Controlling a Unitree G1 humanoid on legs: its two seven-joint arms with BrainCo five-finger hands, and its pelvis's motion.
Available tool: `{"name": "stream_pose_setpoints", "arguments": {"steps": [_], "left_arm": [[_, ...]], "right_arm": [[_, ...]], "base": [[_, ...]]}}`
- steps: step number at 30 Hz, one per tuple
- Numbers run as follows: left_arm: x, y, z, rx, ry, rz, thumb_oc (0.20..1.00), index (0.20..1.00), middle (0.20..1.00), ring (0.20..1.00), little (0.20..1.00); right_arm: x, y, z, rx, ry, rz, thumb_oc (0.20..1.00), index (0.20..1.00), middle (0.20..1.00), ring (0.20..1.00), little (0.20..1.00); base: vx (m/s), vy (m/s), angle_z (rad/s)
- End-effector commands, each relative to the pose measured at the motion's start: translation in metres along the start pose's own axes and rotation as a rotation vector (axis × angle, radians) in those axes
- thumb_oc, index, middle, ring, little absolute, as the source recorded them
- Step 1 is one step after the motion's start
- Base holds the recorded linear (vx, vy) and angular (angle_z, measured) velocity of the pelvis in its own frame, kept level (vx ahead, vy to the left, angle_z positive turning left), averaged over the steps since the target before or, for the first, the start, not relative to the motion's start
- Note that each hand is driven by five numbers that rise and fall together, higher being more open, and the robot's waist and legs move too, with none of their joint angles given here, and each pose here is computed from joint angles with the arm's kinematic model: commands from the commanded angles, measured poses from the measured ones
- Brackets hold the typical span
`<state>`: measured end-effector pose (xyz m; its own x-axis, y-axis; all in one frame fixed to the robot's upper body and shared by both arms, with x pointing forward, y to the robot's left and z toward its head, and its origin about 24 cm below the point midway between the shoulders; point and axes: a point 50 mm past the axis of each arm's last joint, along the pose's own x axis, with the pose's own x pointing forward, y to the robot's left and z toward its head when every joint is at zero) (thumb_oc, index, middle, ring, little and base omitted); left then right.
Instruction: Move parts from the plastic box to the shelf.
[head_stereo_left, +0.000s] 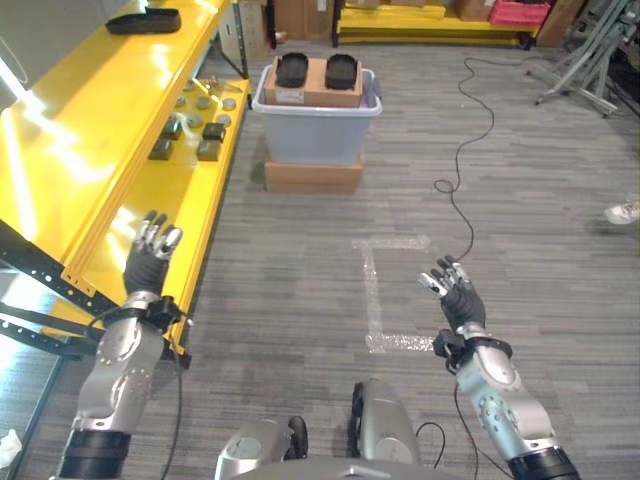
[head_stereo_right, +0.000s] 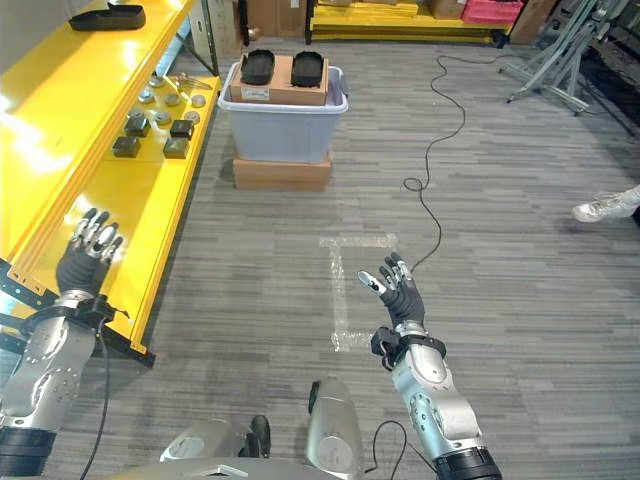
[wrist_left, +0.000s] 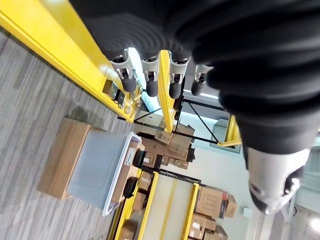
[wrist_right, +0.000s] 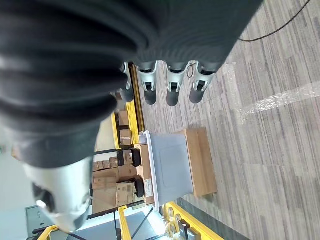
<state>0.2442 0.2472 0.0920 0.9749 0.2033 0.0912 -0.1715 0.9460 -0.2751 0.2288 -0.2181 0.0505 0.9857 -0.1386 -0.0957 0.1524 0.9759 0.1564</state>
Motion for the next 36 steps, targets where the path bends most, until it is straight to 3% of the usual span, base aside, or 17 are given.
{"name": "stream_pose_setpoints", "arguments": {"steps": [1, 11, 21, 36], "left_arm": [[0.0, 0.004, 0.03, 0.042, -0.148, -0.004, 1.0, 1.0, 1.0, 1.0, 1.0], [-0.021, 0.017, 0.024, -0.038, -0.148, 0.027, 1.0, 1.0, 1.0, 1.0, 1.0], [-0.013, 0.005, 0.02, -0.127, -0.166, 0.046, 1.0, 1.0, 1.0, 1.0, 1.0], [-0.02, 0.03, 0.043, -0.065, -0.308, 0.125, 1.0, 1.0, 1.0, 1.0, 1.0]], "right_arm": [[0.007, -0.002, 0.029, 0.032, -0.146, 0.039, 1.0, 1.0, 1.0, 1.0, 1.0], [-0.007, -0.03, 0.033, 0.004, -0.12, 0.015, 1.0, 1.0, 1.0, 1.0, 1.0], [0.004, -0.038, 0.035, -0.058, -0.114, 0.006, 1.0, 1.0, 1.0, 1.0, 1.0], [0.009, -0.021, 0.028, -0.052, -0.096, 0.015, 1.0, 1.0, 1.0, 1.0, 1.0]], "base": [[0.48, -0.251, -0.01], [0.6, -0.236, 0.26], [0.4, -0.264, 0.09], [0.53, 0.155, -0.23]]}}
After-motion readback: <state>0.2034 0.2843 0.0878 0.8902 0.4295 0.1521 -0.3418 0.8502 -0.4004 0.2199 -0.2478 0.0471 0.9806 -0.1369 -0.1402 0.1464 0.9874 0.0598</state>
